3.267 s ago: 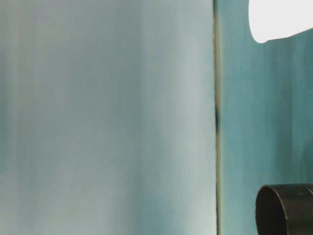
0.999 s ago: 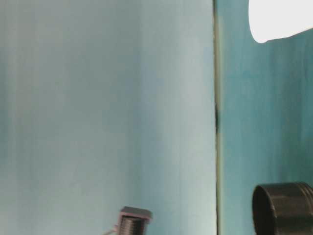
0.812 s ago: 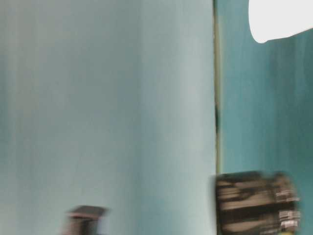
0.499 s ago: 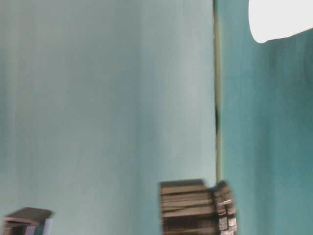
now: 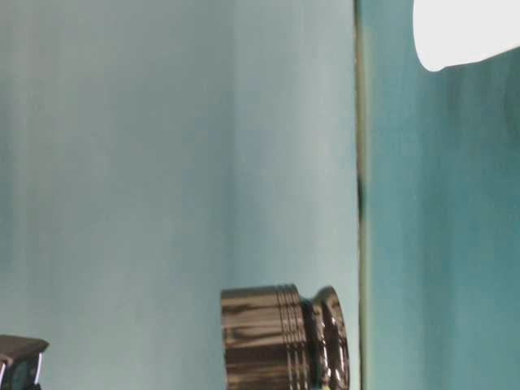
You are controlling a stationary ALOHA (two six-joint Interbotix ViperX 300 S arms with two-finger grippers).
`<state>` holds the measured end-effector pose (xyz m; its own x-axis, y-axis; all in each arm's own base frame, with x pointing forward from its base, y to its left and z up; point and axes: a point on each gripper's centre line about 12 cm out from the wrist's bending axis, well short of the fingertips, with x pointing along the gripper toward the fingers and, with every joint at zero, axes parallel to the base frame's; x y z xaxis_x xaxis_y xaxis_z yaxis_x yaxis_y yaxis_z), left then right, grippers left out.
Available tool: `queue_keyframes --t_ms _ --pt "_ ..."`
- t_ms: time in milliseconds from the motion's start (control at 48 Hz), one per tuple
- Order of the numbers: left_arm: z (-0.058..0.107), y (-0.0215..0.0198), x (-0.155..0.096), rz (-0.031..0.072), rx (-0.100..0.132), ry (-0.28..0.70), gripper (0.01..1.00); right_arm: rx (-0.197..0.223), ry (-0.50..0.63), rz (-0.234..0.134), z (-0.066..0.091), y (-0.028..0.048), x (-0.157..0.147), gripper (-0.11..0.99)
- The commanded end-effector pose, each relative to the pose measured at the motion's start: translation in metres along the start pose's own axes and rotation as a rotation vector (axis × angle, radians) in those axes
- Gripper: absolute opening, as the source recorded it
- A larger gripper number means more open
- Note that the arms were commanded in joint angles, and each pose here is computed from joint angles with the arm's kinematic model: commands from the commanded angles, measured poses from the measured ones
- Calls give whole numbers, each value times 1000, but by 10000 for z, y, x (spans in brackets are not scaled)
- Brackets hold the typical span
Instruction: Put the paper cup into the moved red handle cup holder.
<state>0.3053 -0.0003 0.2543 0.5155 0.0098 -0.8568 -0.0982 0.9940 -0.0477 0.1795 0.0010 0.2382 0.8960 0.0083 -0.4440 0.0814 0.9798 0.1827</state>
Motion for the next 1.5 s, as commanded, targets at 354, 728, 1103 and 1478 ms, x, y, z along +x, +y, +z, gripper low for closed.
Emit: queue_keyframes --t_ms 354,728,1103,1478 --pt "637 1 210 9 91 -53 262 9 -11 -1 53 4 1 -105" --pt "815 -10 378 12 121 -51 262 7 -16 0 58 5 -7 -105" --pt "545 -20 920 7 117 1 262 11 -18 -10 62 -14 -8 -105" --pt "354 -10 1236 5 118 24 262 11 -15 -12 50 -19 -5 -105"
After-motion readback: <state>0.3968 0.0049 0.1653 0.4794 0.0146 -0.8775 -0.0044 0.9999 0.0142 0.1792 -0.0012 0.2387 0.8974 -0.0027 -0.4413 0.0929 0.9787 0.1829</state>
